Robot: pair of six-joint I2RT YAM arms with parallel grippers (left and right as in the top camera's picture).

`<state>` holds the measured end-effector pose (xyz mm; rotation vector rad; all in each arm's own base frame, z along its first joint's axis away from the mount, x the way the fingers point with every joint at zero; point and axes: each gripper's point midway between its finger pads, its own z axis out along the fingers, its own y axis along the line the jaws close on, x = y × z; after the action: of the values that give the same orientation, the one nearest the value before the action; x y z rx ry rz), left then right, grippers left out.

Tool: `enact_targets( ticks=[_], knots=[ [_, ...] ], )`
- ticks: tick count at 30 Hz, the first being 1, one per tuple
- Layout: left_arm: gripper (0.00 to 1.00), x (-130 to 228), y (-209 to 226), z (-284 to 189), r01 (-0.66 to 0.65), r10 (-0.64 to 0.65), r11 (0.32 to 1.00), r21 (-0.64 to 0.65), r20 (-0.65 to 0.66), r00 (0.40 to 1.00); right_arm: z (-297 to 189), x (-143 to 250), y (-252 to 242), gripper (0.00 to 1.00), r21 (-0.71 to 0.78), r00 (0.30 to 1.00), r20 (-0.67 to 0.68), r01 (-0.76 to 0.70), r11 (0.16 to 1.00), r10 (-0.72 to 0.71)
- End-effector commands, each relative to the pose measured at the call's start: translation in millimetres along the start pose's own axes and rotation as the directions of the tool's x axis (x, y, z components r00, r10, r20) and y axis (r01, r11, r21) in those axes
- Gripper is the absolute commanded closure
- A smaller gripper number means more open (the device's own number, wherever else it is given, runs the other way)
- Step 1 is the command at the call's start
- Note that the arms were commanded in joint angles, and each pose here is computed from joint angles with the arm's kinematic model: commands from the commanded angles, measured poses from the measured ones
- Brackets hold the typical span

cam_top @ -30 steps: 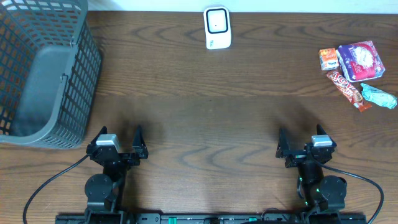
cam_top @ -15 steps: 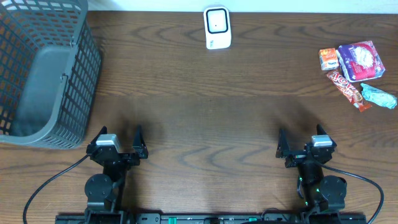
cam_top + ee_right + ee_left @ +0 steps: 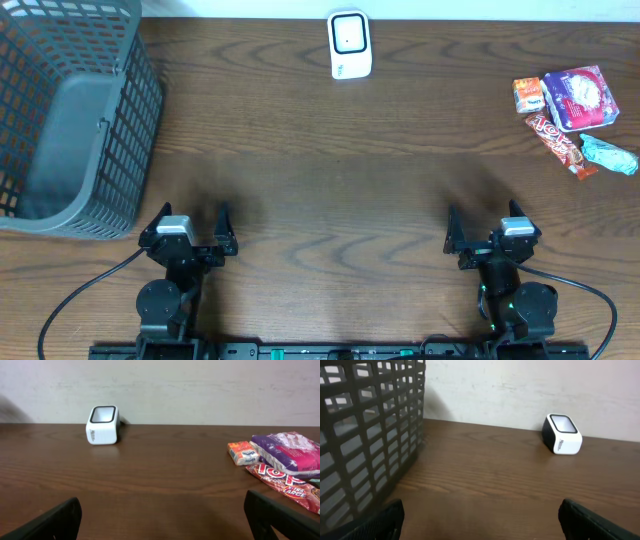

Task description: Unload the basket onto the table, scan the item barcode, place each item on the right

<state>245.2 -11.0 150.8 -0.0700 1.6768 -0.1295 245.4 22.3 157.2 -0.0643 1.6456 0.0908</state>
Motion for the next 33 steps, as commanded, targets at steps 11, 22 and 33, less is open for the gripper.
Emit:
enact_targets(
  ticks=[11,22,33],
  knots=[
    [0.02,14.0,6.8,-0.2,-0.065,0.063,0.997,-0.029,-0.049,0.997,-0.1,0.9,-1.9,0.01,0.010,1.000,0.000,-0.011,1.000,0.011],
    [0.02,14.0,6.8,-0.2,-0.065,0.064,0.997,-0.029,-0.049,0.997,-0.1,0.9,-1.9,0.01,0.010,1.000,0.000,-0.010,1.000,0.010],
    [0.02,14.0,6.8,-0.2,-0.065,0.064,0.997,-0.029,-0.049,0.997,-0.1,0.9,-1.9,0.01,0.010,1.000,0.000,-0.011,1.000,0.011]
  ],
)
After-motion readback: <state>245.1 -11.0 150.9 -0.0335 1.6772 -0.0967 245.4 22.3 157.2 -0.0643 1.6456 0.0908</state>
